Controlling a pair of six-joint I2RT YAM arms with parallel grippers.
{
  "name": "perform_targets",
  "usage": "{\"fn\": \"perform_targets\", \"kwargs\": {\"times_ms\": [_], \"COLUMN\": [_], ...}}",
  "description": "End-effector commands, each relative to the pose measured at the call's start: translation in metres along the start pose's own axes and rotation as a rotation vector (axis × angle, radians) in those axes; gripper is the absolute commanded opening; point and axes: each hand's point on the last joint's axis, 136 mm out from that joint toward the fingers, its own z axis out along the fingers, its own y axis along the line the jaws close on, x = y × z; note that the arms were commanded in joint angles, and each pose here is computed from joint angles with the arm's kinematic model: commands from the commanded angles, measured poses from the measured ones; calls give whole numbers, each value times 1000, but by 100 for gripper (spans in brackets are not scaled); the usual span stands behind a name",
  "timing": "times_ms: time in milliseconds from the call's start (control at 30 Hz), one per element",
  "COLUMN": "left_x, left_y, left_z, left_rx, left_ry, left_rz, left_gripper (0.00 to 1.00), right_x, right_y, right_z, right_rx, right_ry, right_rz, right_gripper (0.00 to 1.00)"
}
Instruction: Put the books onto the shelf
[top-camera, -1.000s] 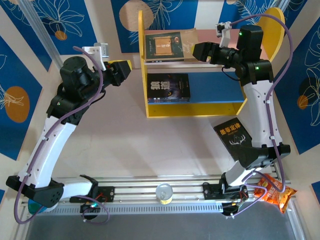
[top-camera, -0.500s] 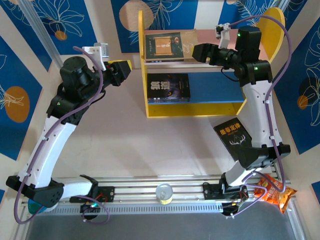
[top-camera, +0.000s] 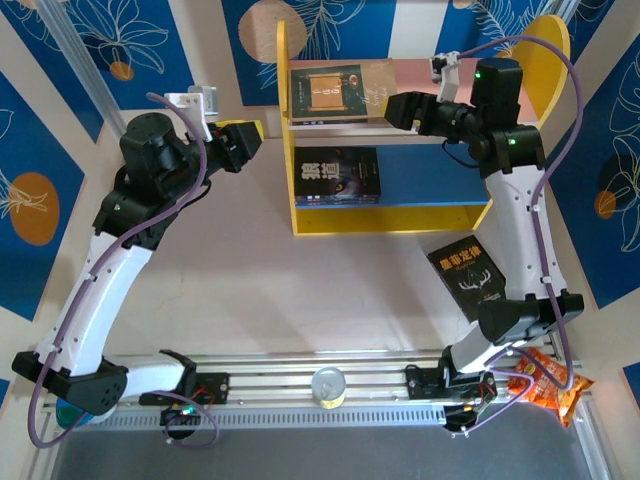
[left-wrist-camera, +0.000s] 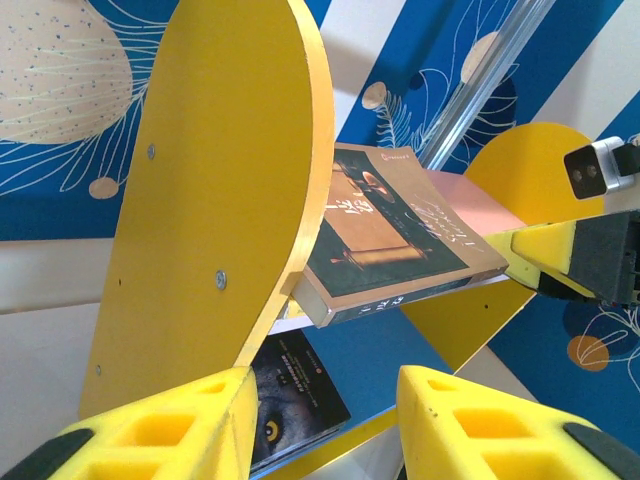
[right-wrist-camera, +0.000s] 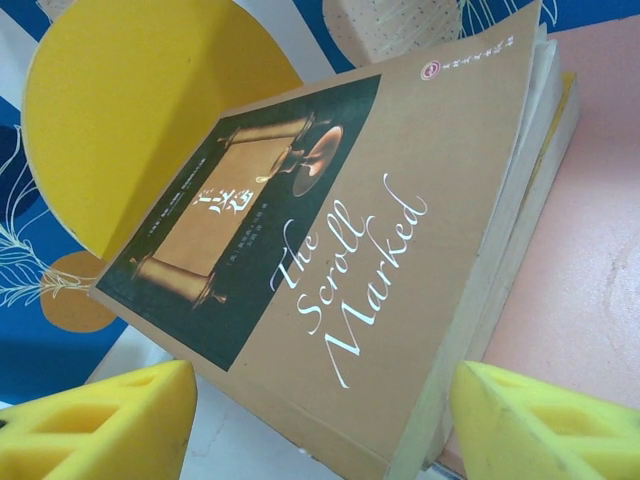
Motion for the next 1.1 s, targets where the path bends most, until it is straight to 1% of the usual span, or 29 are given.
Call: {"fn": "perform_targets", "kwargs": {"times_ms": [0, 567, 1067], "left_x": [-10, -9, -10], "left_y": [-7, -7, -7], "left_z": [-8, -11, -13], "left_rx": [17, 14, 12], "left_ry": [-28, -27, -30], "left_rz": [23, 30, 38], "left_gripper": [41, 41, 41], "right_x": [-6, -4, -4], "right_y": [15, 22, 22], "right_z": [-11, 3, 12], "right_rx": [-32, -77, -82], "right_ry": [-26, 8, 22], "right_rz": [-35, -28, -25], "right_gripper": [68, 68, 68]}}
